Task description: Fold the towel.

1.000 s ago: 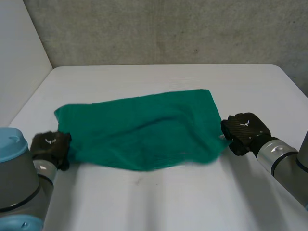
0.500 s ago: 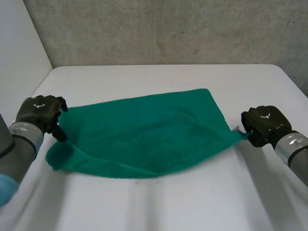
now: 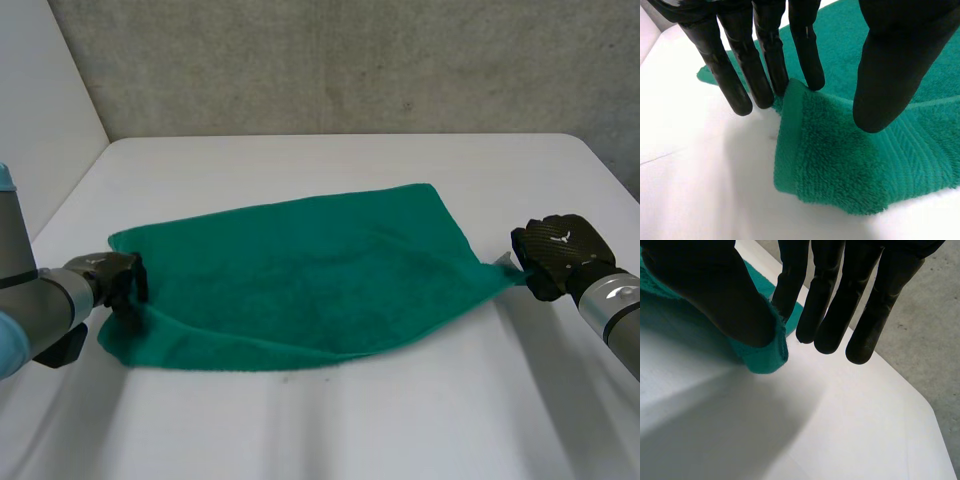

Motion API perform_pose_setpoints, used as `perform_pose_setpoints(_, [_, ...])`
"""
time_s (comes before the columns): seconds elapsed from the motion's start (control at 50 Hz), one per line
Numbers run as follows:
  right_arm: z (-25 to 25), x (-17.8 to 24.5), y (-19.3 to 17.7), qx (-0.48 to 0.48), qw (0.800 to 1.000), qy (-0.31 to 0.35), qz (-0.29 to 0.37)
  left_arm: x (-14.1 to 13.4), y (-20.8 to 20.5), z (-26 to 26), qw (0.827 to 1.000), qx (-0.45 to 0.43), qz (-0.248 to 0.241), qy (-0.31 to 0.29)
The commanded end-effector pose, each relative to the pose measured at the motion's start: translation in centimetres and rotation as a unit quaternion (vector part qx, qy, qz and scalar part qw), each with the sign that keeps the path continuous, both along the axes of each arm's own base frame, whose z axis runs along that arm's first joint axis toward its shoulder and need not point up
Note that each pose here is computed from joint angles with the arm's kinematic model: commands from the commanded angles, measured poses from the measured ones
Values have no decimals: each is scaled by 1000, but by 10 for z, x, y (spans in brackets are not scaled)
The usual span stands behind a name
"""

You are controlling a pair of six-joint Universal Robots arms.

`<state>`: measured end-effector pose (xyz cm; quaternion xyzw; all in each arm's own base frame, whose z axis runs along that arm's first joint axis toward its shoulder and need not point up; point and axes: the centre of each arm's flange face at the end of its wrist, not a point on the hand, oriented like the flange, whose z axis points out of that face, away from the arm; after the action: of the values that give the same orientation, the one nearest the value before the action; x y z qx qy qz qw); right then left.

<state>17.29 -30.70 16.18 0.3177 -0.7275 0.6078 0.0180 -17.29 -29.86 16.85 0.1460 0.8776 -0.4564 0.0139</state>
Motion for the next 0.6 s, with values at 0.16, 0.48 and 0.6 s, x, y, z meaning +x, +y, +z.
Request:
perform_pose_setpoints(0.16, [2, -1, -1, -2, 1000, 0, -2, 9, 1, -2, 999, 2, 33, -31])
perform_pose_setpoints(0.48, [37, -12, 29, 91, 991, 96, 21, 11, 42, 8, 999, 9, 23, -29])
perform_pose_setpoints(0.6, [64, -34, 63, 150, 973, 172, 32, 15, 69, 47, 999, -48, 17, -21])
